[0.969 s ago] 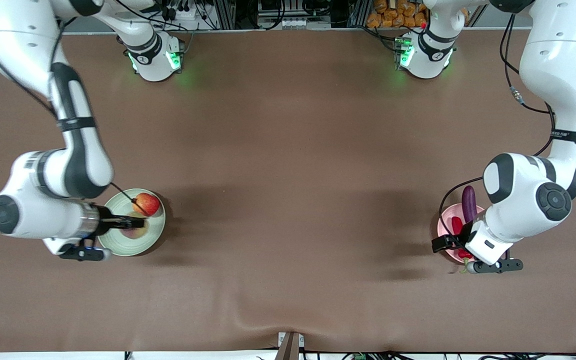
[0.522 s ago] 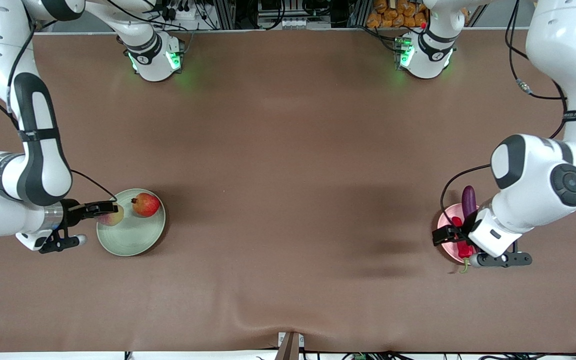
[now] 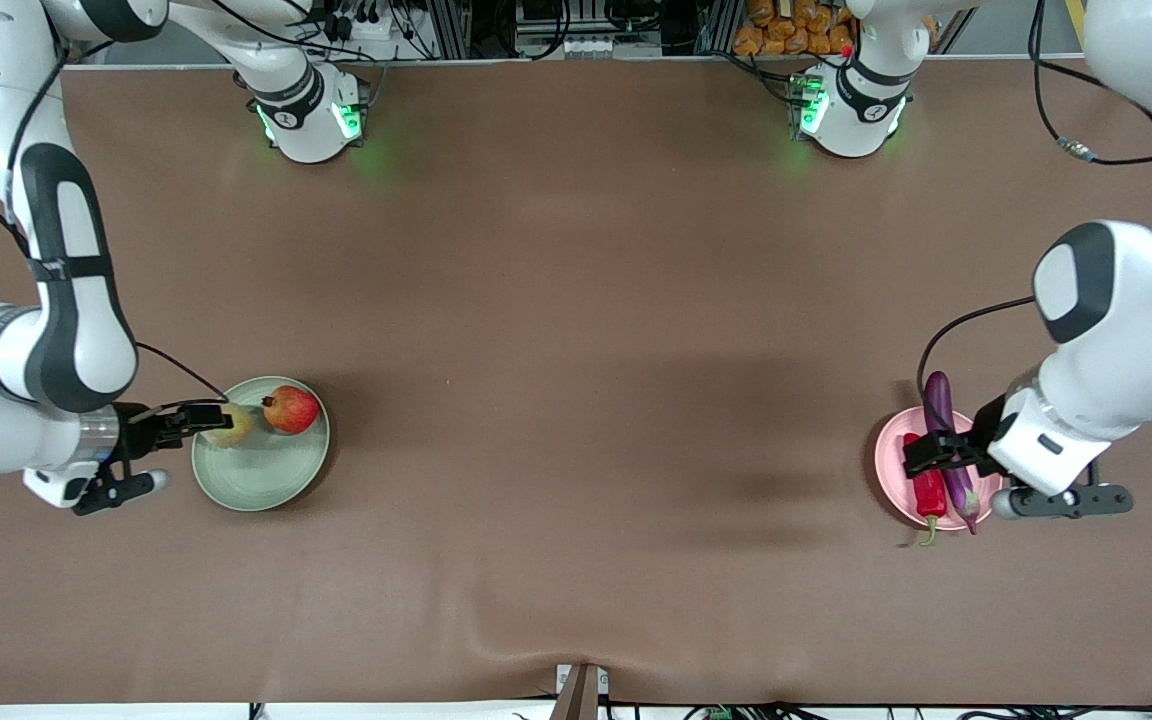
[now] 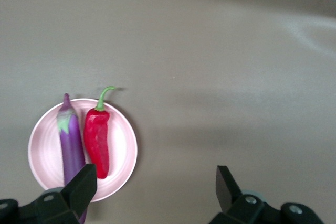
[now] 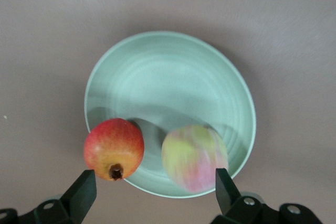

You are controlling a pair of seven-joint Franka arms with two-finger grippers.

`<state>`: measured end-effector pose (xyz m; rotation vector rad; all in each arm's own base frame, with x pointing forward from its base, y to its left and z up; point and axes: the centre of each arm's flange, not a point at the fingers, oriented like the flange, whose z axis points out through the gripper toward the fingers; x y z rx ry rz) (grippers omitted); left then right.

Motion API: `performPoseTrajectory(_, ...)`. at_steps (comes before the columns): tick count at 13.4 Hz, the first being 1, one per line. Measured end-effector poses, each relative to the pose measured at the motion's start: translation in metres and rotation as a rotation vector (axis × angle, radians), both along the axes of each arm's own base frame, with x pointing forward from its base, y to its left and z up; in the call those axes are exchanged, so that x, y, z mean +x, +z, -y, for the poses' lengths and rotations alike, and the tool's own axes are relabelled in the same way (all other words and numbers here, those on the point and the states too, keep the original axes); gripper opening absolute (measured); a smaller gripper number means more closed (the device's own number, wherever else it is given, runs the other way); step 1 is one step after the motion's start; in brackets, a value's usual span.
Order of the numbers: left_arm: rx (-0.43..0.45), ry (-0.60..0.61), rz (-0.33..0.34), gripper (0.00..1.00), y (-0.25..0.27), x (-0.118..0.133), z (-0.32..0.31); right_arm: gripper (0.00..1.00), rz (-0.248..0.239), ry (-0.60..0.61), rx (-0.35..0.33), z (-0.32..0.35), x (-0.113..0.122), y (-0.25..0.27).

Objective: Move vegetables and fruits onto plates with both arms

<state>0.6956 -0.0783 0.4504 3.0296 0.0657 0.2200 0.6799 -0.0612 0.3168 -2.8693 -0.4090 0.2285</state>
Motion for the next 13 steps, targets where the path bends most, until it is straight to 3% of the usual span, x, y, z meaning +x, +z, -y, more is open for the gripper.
performPoseTrajectory(3, 0.012, 0.006, -0.014, 1.0, 0.015, -0.007, -0.006, 1.0, 0.086, 0.016, -0.016, -0.001, -0.007, 0.085)
performPoseTrajectory(5, 0.018, 0.011, -0.017, 1.0, 0.024, -0.011, -0.01, 1.0, 0.125, 0.053, -0.096, 0.003, -0.025, 0.149)
performPoseTrajectory(8, 0.035, 0.028, -0.018, 1.0, 0.052, -0.022, -0.022, 1.0, 0.146, 0.023, -0.163, 0.007, -0.064, 0.22)
performPoseTrajectory(11, 0.062, 0.065, -0.034, 1.0, 0.09, -0.042, -0.046, 1.0, 0.157, -0.099, -0.206, 0.007, -0.107, 0.252)
performPoseTrajectory(13, 0.082, 0.073, -0.063, 1.0, 0.113, -0.059, -0.051, 1.0, 0.136, -0.174, -0.214, 0.005, -0.133, 0.271)
